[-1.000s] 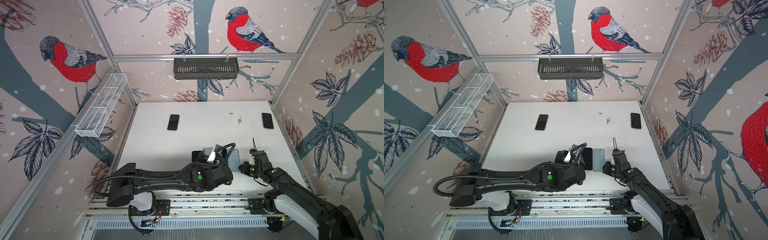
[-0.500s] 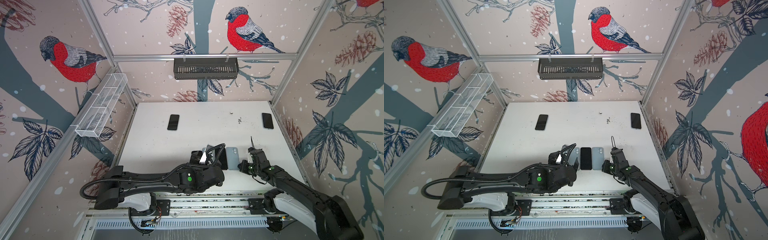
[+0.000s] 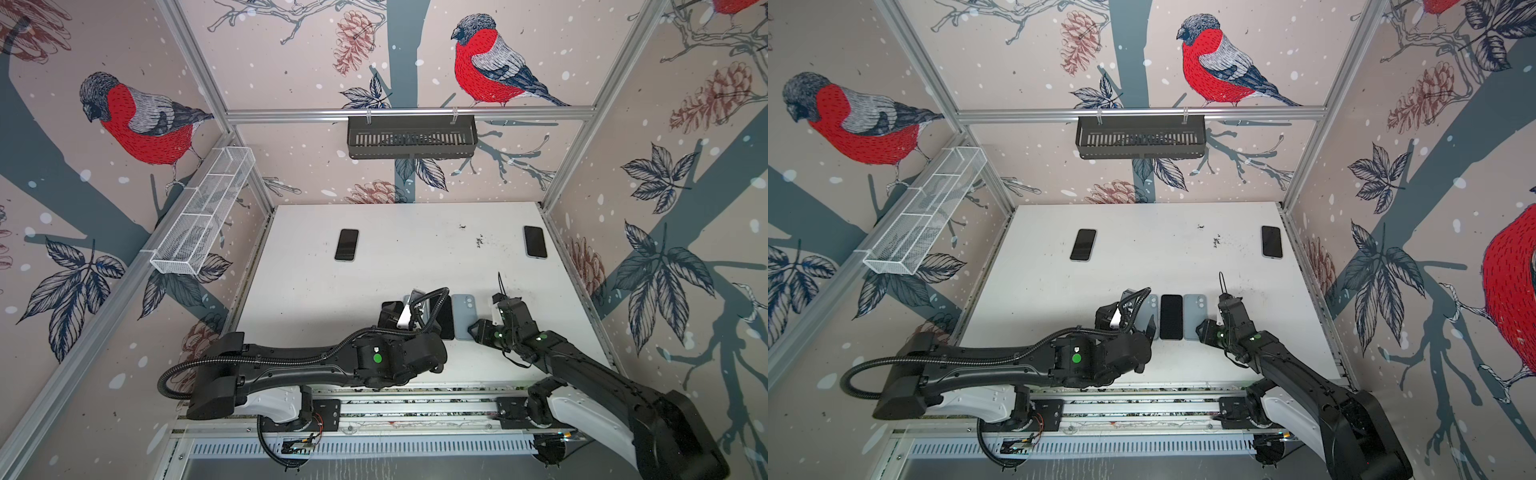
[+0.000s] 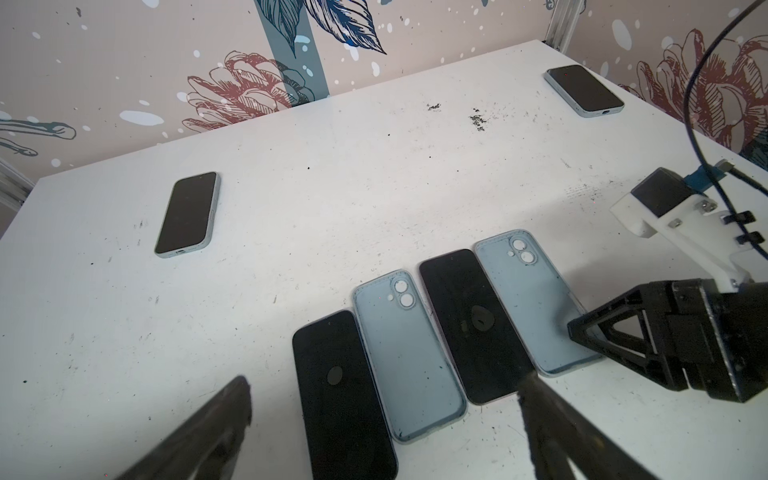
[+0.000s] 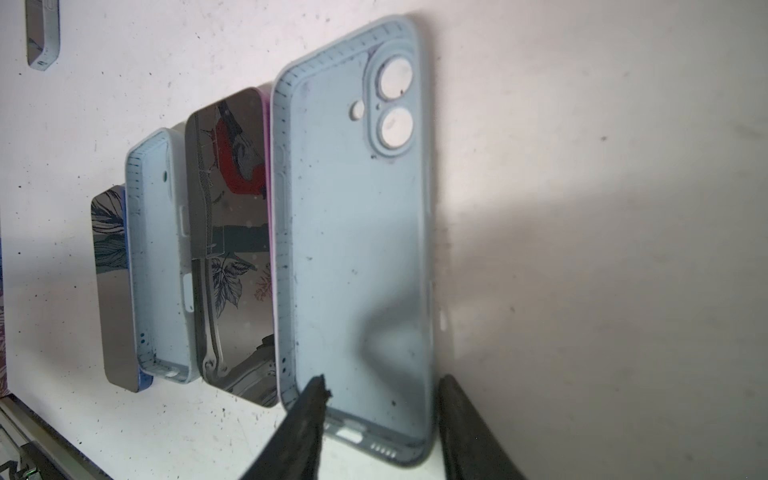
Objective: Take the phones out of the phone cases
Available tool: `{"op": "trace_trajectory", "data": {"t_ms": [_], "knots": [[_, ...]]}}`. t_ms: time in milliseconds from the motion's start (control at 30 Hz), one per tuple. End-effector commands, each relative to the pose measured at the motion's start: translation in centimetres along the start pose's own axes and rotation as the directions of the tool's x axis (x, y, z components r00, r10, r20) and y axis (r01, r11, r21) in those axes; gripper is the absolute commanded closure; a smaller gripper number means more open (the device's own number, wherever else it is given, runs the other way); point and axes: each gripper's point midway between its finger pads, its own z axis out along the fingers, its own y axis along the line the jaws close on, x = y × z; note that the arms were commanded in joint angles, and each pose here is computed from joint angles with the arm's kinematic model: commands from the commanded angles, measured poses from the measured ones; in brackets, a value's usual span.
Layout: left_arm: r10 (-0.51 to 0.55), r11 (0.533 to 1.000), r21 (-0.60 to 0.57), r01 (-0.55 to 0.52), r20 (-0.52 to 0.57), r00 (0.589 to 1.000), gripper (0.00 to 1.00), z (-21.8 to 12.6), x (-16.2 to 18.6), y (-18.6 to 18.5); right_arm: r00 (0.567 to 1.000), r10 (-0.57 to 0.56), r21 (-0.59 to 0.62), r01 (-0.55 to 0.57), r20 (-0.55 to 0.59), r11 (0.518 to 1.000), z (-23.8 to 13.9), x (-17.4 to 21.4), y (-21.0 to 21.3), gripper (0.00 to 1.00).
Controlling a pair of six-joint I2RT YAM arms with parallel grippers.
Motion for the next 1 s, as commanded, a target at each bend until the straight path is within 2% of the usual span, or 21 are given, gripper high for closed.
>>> {"op": "trace_trajectory", "data": {"t_ms": [0,100,167,233,433,700,833,967], "knots": [[-0.031,0.999,-0.018,0.031,0.009,0.999,0.01,0.0,-0.1,0.4,1.0,0.012,0.063,-0.014,0.023,0.998,-0.4,-0.5,-0.9,0.41],[-0.035,0.999,-0.019,0.035,0.008,0.999,0.01,-0.1,-0.1,0.5,0.999,0.008,0.075,-0.012,0.053,0.997,-1.3,-1.4,-0.5,0.32],[-0.041,0.999,-0.019,0.041,0.01,0.999,0.01,-0.3,-0.2,0.7,0.997,-0.006,0.083,-0.001,0.082,0.997,-2.2,-2.3,-0.1,0.19],[-0.059,0.998,-0.013,0.059,0.016,0.998,0.01,-0.5,-0.4,0.9,0.991,-0.024,0.078,0.013,0.134,0.997,-3.5,-3.5,0.8,0.0],[-0.087,0.995,0.059,0.084,0.055,0.995,0.01,-1.6,-1.7,1.2,0.947,-0.057,0.071,0.037,0.317,0.997,-7.5,-7.8,3.4,0.0],[-0.159,0.985,0.081,0.151,0.103,0.982,0.01,-3.9,-3.3,5.0,0.898,-0.171,0.186,0.102,0.405,0.977,-11.4,-12.8,5.4,0.0],[-0.247,0.969,0.004,0.247,-0.015,0.969,0.01,-1.9,-2.4,9.6,0.886,-0.194,0.172,0.132,0.421,0.976,-11.9,-13.4,6.3,0.0],[-0.269,0.958,-0.127,0.258,-0.079,0.96,0.01,0.2,-2.6,14.0,0.886,-0.187,0.099,0.16,0.425,0.982,-11.8,-13.0,7.5,0.0]]}}
